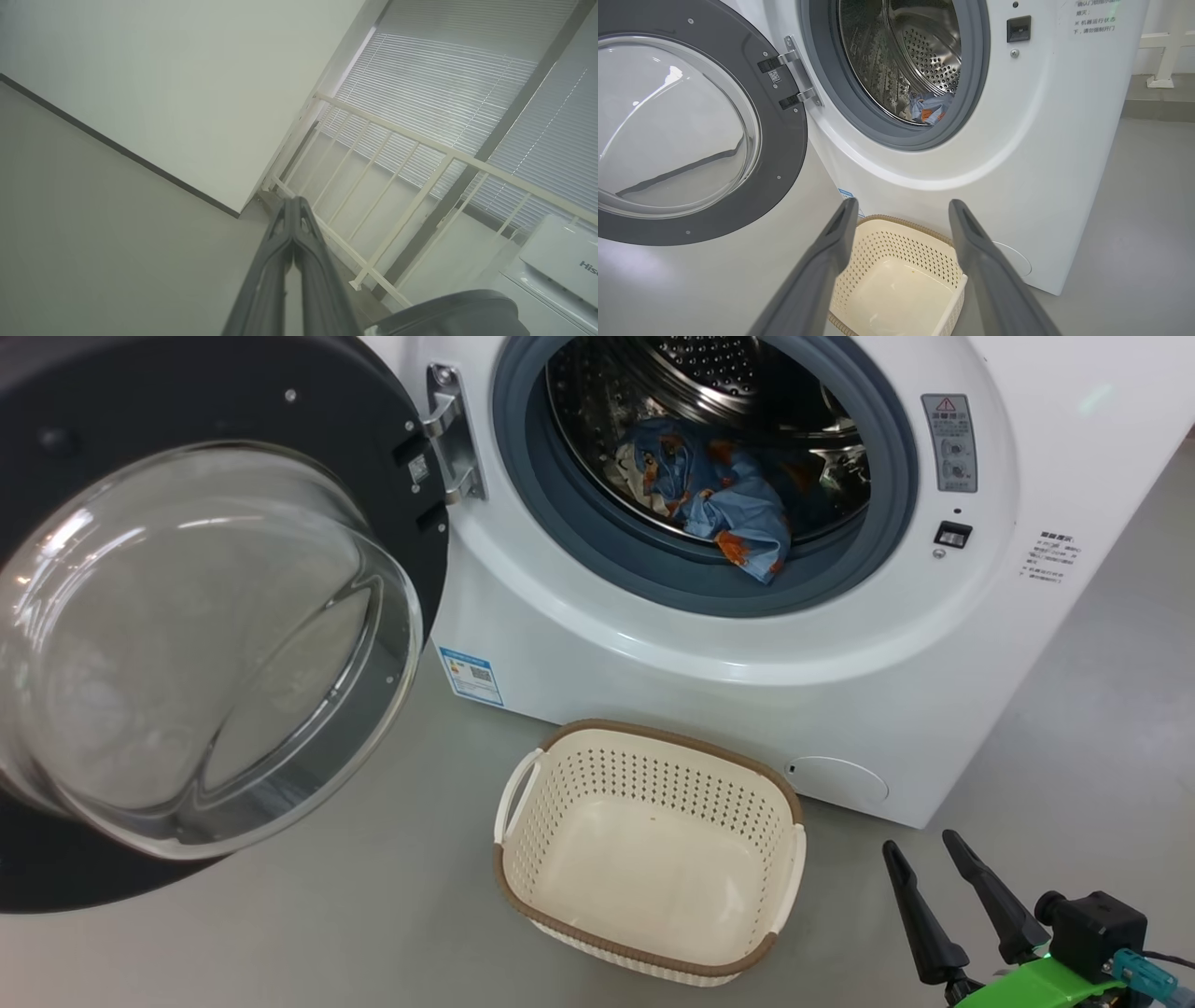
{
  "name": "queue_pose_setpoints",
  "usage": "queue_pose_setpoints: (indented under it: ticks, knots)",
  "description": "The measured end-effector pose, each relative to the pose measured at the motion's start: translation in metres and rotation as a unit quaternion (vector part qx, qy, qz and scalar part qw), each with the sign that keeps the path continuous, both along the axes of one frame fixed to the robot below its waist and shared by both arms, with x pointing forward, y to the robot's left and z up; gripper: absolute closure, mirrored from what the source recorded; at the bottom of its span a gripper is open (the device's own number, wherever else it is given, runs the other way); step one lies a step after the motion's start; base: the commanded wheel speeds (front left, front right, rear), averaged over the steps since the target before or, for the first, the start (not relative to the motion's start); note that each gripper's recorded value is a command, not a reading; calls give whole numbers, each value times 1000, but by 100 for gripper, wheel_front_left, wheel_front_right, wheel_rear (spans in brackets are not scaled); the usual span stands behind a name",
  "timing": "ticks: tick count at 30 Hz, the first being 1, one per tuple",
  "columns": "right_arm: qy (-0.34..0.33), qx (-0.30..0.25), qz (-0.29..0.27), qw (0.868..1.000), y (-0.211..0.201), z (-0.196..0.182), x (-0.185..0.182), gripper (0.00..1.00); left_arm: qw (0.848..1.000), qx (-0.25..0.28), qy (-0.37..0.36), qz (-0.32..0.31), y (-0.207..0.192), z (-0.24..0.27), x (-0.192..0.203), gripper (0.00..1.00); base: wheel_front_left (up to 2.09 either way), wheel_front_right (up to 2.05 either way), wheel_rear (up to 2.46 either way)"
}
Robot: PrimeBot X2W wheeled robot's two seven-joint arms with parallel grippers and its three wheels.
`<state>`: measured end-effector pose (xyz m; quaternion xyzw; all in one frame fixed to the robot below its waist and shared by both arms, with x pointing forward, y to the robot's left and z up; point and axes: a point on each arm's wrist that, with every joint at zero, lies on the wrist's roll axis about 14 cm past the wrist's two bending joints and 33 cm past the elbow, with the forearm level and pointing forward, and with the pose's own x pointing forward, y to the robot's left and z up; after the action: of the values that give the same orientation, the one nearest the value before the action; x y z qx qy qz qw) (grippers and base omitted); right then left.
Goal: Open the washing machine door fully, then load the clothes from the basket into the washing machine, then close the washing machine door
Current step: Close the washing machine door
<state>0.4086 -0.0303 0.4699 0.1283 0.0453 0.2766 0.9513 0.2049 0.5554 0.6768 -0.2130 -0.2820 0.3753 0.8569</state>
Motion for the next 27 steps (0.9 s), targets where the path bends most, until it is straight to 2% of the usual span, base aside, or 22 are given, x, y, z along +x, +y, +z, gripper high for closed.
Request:
queue_pose_setpoints:
  ticks: [2,7,10,17,27]
  knots:
    - [2,0,-3,1000,-2,-2,1,0,999,-18,30,-10,7,-6,9,100,0,0,0]
    - [7,-2,-6,1000,-4,-6,3,0,990,-100,68,-65,12,-23,34,100,0,0,0]
    - [9,-2,-7,1000,-4,-9,4,0,984,-120,108,-78,13,-34,40,100,0,0,0]
    - [13,-5,-10,1000,-7,-13,7,0,950,-217,173,-141,-1,-74,59,100,0,0,0]
    - [12,-6,-15,1000,-12,-13,8,0,920,-283,184,-198,-18,-93,71,100,0,0,0]
